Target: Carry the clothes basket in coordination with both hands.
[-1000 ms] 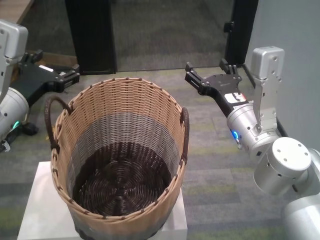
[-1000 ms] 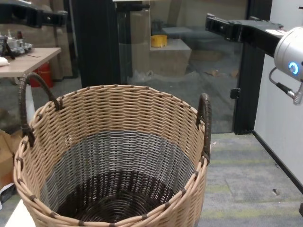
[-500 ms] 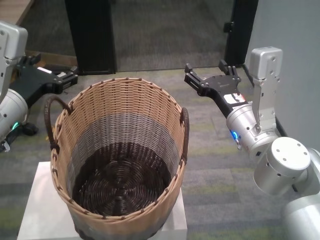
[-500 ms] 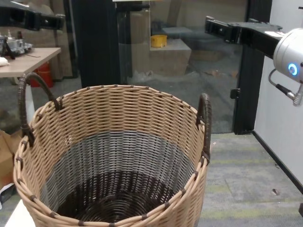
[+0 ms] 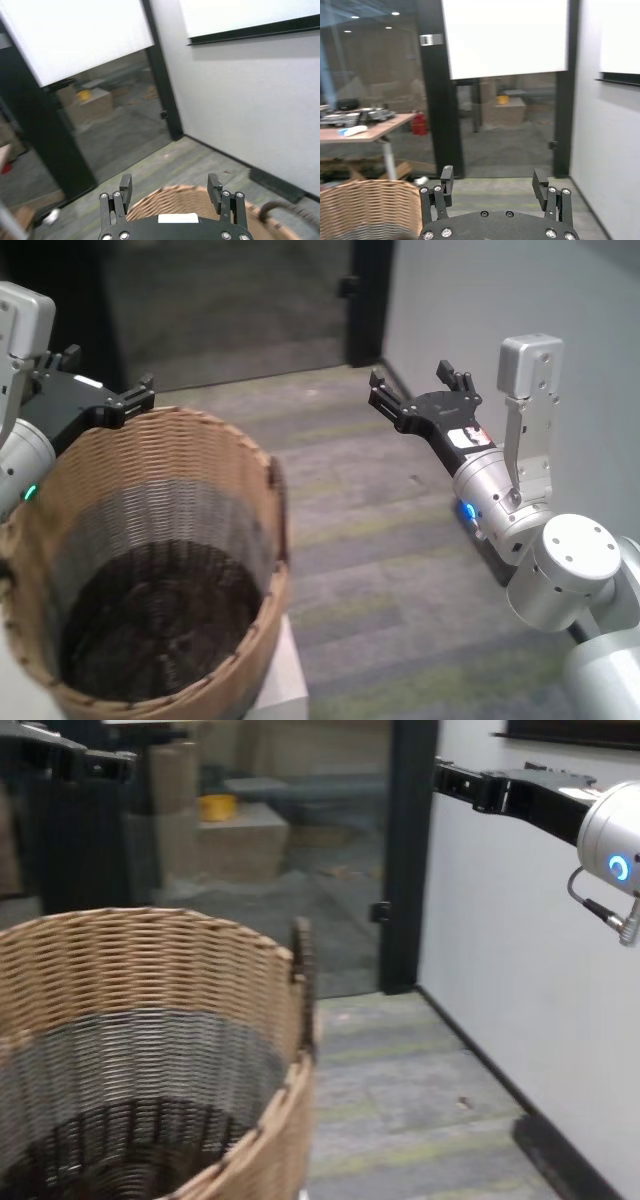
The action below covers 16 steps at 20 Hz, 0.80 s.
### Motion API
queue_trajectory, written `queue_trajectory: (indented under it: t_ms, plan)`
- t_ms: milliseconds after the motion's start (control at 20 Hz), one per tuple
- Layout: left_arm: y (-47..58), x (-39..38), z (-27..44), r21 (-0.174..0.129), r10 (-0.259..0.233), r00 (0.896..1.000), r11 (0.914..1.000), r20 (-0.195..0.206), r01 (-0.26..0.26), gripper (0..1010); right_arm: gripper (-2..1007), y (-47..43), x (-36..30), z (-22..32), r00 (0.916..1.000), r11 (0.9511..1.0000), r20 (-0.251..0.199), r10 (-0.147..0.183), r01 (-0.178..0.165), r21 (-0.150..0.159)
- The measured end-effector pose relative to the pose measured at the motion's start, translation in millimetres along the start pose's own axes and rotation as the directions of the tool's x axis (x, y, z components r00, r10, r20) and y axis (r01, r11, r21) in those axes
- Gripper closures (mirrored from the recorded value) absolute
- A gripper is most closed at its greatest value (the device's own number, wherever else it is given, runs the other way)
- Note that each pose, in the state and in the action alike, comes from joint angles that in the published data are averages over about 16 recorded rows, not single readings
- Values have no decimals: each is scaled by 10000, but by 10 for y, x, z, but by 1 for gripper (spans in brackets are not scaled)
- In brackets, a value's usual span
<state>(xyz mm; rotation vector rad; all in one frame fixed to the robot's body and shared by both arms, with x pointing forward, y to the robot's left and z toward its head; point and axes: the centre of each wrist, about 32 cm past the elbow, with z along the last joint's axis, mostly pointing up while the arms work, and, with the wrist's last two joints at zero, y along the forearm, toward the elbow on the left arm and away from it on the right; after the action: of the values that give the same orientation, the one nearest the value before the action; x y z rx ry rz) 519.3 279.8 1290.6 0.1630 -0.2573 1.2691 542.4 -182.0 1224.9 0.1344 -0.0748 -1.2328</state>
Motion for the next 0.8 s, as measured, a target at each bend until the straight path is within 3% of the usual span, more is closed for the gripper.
queue_trajectory:
  t_ms: [800]
  plan:
    - [3, -1, -1, 34, 27, 10000, 10000, 0, -27, 8, 2, 2, 2, -2, 10000, 10000, 14, 3, -3, -31]
